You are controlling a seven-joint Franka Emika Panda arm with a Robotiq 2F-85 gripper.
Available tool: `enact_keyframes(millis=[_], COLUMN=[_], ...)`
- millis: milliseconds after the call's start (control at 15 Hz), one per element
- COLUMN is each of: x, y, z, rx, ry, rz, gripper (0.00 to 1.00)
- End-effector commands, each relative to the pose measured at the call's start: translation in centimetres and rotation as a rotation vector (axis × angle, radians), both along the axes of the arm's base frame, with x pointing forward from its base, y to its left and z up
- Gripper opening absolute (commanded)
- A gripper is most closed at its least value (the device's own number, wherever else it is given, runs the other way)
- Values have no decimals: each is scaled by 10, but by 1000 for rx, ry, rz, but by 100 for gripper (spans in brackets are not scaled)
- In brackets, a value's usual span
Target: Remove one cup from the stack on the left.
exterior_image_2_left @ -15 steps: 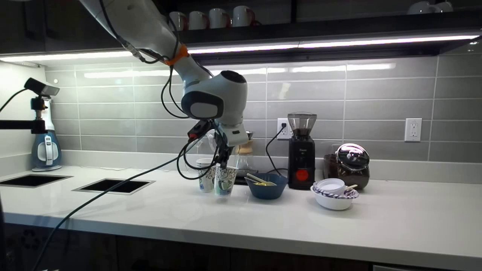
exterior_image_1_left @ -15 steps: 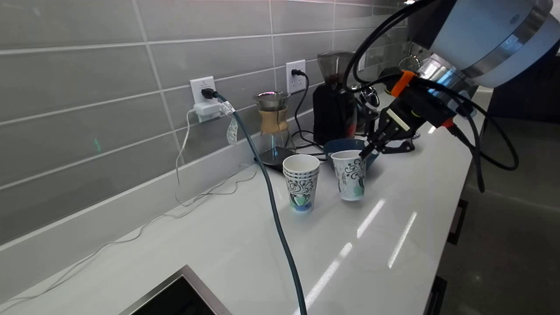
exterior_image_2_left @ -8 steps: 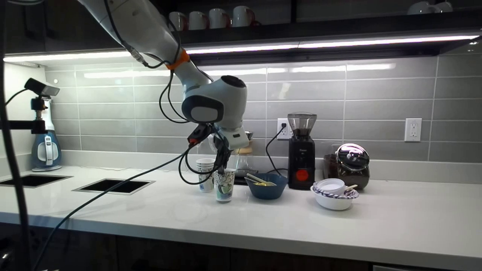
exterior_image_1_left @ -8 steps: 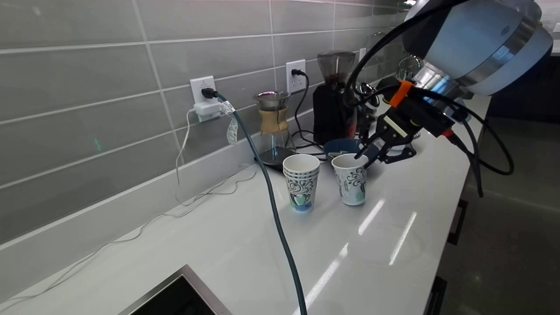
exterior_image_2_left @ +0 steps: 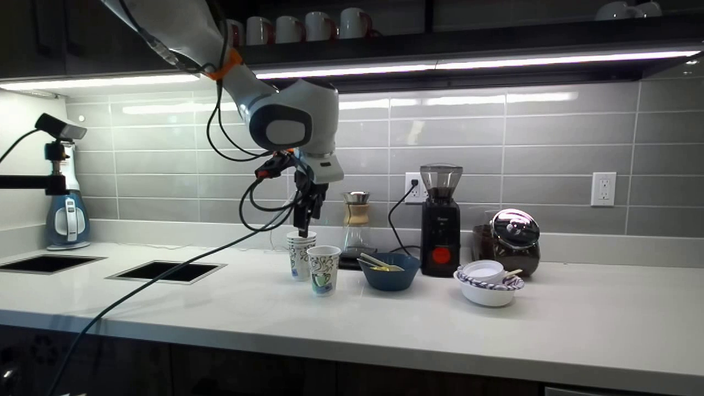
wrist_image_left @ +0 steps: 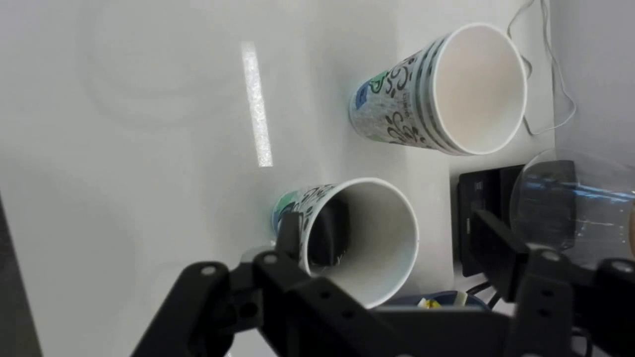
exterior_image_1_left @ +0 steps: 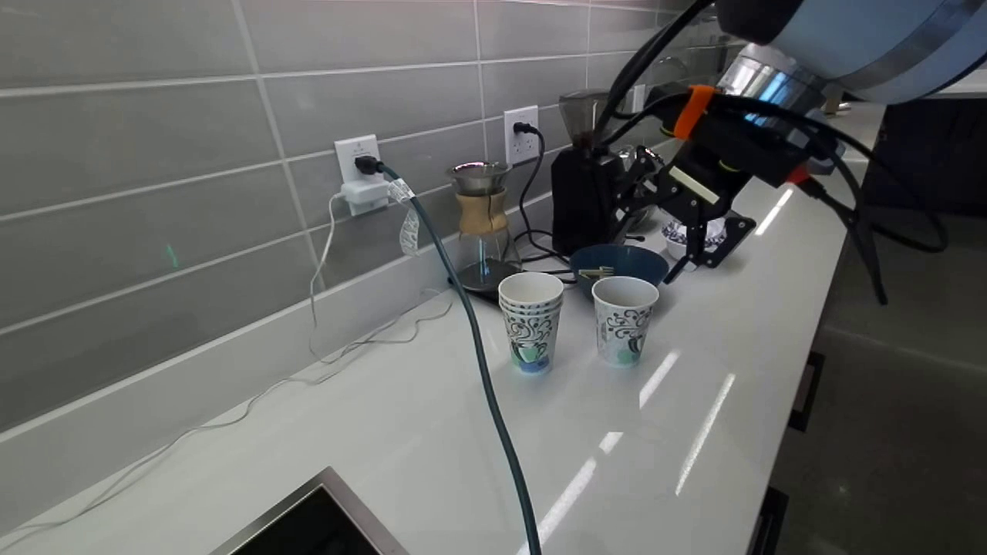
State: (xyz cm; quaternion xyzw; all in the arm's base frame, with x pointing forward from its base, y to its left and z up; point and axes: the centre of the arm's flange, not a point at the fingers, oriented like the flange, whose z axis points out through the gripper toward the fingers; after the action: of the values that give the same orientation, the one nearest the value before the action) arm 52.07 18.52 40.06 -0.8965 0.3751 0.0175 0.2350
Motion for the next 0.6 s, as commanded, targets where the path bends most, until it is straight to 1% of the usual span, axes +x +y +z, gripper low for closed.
enact_keyframes(millis=[0, 267, 400, 467, 533], x=[-21, -31, -39, -32, -36], y=[2, -3, 2, -9, -6], z=[41, 74, 94, 68, 77], rx=[-170, -395, -515, -426, -464], ry=[40, 53, 39, 38, 33], rz=[-77, -116, -131, -110, -119], gripper=[100, 100, 100, 100, 100])
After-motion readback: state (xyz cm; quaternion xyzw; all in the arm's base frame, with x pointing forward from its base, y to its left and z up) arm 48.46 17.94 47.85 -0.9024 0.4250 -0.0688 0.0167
